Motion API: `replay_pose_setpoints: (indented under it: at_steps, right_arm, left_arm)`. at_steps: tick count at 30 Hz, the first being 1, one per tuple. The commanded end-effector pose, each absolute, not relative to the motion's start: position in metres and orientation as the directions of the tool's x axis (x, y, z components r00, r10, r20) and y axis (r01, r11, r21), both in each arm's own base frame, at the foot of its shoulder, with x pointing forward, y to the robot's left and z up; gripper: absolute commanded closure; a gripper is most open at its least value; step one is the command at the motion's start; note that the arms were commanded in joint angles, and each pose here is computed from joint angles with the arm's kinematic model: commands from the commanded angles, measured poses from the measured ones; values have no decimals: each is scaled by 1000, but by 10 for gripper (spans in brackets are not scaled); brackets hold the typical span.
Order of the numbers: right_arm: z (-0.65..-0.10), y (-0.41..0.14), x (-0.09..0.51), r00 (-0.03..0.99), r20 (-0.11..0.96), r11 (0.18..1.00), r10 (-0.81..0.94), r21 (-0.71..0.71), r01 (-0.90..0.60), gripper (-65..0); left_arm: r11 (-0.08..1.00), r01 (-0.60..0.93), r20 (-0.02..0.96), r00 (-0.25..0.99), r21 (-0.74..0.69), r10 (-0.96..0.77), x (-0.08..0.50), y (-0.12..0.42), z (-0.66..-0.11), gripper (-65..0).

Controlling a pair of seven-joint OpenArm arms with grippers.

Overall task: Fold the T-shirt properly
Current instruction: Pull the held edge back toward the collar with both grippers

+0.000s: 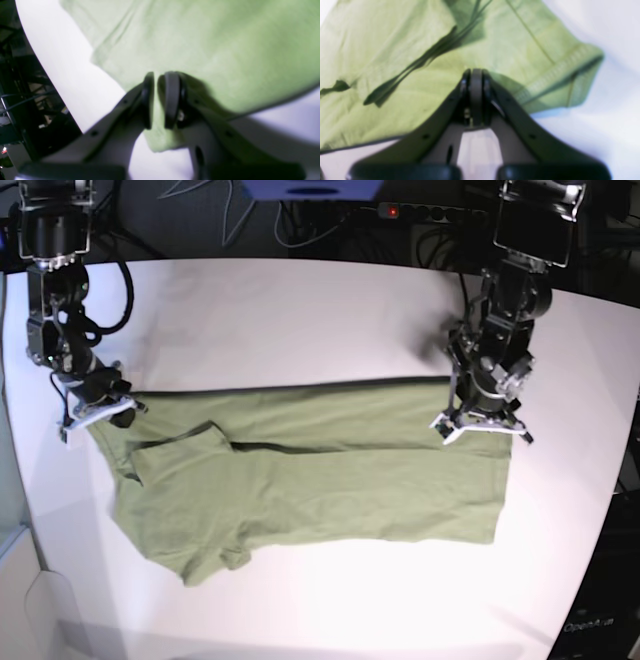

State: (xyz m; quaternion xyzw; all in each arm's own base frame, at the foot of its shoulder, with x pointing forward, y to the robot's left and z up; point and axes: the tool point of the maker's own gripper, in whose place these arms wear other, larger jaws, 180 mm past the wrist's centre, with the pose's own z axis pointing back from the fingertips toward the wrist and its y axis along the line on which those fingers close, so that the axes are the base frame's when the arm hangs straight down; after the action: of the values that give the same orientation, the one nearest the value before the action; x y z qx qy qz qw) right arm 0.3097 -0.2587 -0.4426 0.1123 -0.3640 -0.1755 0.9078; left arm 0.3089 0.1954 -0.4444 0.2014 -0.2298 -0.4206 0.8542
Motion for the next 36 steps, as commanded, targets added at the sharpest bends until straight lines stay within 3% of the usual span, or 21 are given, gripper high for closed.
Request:
replay_pose_setpoints:
  at_steps: [1, 7, 17, 36]
  right_arm:
    - [-456, -264, 290, 727, 559, 916, -399, 287, 282, -6]
    - [-459, -267, 260, 720, 566, 915, -403, 276, 295, -6]
    - [-487, -269, 196, 740, 486, 885, -465, 267, 381, -6]
    - [-461, -244, 134, 729, 545, 910, -415, 258, 325, -6]
  left_arm:
    - [560, 665, 174, 556, 495, -813, 295, 198, -454, -84]
    - [545, 690, 184, 528, 476, -829, 278, 199, -463, -84]
    - [532, 729, 169, 514, 431, -841, 241, 200, -480, -84]
    - [573, 715, 185, 549, 401, -815, 191, 211, -477, -83]
